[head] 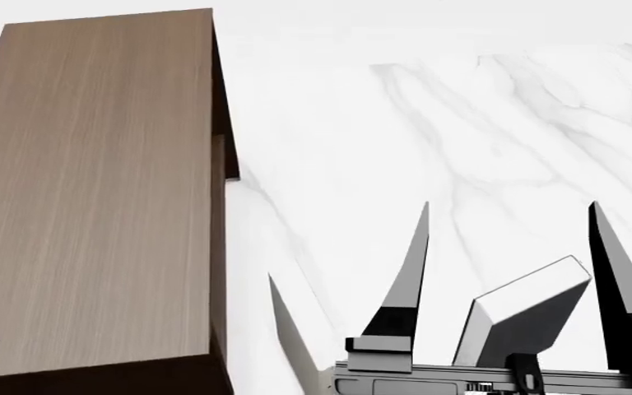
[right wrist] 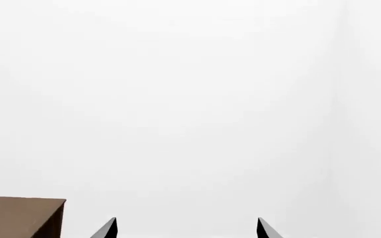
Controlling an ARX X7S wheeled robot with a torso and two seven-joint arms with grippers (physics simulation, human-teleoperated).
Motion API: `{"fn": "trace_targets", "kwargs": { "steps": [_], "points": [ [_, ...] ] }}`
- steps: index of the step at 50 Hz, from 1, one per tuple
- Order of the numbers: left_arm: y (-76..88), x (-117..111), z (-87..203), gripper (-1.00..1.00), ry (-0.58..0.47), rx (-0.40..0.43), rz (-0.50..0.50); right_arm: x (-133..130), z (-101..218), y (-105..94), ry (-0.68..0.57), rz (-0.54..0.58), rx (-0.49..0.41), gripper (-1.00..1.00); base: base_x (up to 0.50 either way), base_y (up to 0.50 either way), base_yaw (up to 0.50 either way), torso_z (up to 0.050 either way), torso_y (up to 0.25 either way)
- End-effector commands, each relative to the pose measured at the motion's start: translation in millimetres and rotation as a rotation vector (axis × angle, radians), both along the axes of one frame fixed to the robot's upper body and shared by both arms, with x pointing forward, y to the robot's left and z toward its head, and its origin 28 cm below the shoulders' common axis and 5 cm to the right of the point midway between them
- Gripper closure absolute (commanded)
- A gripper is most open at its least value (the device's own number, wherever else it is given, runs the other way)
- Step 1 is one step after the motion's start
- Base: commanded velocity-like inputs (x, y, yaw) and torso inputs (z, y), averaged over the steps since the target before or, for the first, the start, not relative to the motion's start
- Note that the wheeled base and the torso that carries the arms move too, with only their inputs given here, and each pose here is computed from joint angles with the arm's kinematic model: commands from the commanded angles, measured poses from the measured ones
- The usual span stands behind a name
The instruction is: Pick up the book in the middle and place it on the cabinet shelf.
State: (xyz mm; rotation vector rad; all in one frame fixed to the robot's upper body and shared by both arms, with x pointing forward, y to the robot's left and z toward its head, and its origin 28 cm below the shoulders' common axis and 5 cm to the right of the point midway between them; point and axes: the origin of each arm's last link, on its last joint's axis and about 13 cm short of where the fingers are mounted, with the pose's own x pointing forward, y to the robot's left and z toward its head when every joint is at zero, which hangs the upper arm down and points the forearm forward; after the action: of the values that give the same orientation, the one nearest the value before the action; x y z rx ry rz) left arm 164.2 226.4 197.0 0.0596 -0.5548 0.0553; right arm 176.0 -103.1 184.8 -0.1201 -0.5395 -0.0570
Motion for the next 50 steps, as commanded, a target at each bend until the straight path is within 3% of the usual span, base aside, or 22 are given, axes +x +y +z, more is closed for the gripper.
{"fn": "trace_targets", "kwargs": {
  "steps": [1, 11, 16, 22, 27, 34, 36, 41, 45, 47, 48, 50],
  "points": [
    [-0.6, -2.4, 4.9, -1.00, -0.010, -0.053, -0.013, 0.9, -1.4, -0.2, 0.006, -0.001, 0.001, -1.00, 0.00, 0.00, 0.00, 0.000, 0.000],
    [-3.7, -8.8, 11.9, -1.00, 0.018, -0.031, -0.032, 2.9, -2.1, -0.2, 0.014, 0.005, 0.019, -1.00, 0.00, 0.00, 0.00, 0.000, 0.000],
    [-7.8, -9.6, 7.8, -1.00, 0.041, -0.037, -0.040, 7.5, 14.6, -6.9, -0.005, -0.029, 0.028, -1.00, 0.00, 0.00, 0.00, 0.000, 0.000],
    [-9.1, -8.7, 4.7, -1.00, 0.083, -0.069, -0.053, 41.7, 73.7, -15.0, -0.022, -0.024, 0.026, -1.00, 0.00, 0.00, 0.00, 0.000, 0.000],
    [-10.9, -7.6, 0.8, -1.00, 0.123, -0.078, -0.070, 77.3, 97.7, -16.4, 0.007, -0.007, 0.028, -1.00, 0.00, 0.00, 0.00, 0.000, 0.000],
    [-11.4, -5.9, -1.4, -1.00, 0.145, -0.085, -0.069, 106.2, 142.4, -11.6, -0.019, 0.002, 0.013, -1.00, 0.00, 0.00, 0.00, 0.000, 0.000],
    [-11.2, -5.6, -1.3, -1.00, 0.148, -0.088, -0.070, 124.1, 151.0, -10.8, 0.084, -0.002, -0.005, -1.00, 0.00, 0.00, 0.00, 0.000, 0.000],
    [-11.0, -5.6, 0.1, -1.00, 0.148, -0.093, -0.070, 152.6, 164.7, -8.8, 0.158, 0.015, 0.041, -1.00, 0.00, 0.00, 0.00, 0.000, 0.000],
    [-11.6, -5.7, -0.6, -1.00, 0.154, -0.094, -0.074, 171.9, 172.5, -9.2, 0.197, -0.055, 0.136, -1.00, 0.00, 0.00, 0.00, 0.000, 0.000],
    [-12.3, -5.5, -3.3, -1.00, 0.164, -0.099, -0.078, 185.3, 175.5, -9.1, 0.219, -0.088, 0.238, -1.00, 0.00, 0.00, 0.00, 0.000, 0.000],
    [-12.5, -5.7, -3.8, -1.00, 0.166, -0.099, -0.079, 189.6, 176.7, -8.6, 0.209, -0.128, 0.197, -1.00, 0.00, 0.00, 0.00, 0.000, 0.000],
    [-12.8, -6.1, -3.9, -1.00, 0.167, -0.099, -0.080, 201.7, 176.1, -6.8, 0.251, -0.149, 0.247, -1.00, 0.00, 0.00, 0.00, 0.000, 0.000]
  ]
}}
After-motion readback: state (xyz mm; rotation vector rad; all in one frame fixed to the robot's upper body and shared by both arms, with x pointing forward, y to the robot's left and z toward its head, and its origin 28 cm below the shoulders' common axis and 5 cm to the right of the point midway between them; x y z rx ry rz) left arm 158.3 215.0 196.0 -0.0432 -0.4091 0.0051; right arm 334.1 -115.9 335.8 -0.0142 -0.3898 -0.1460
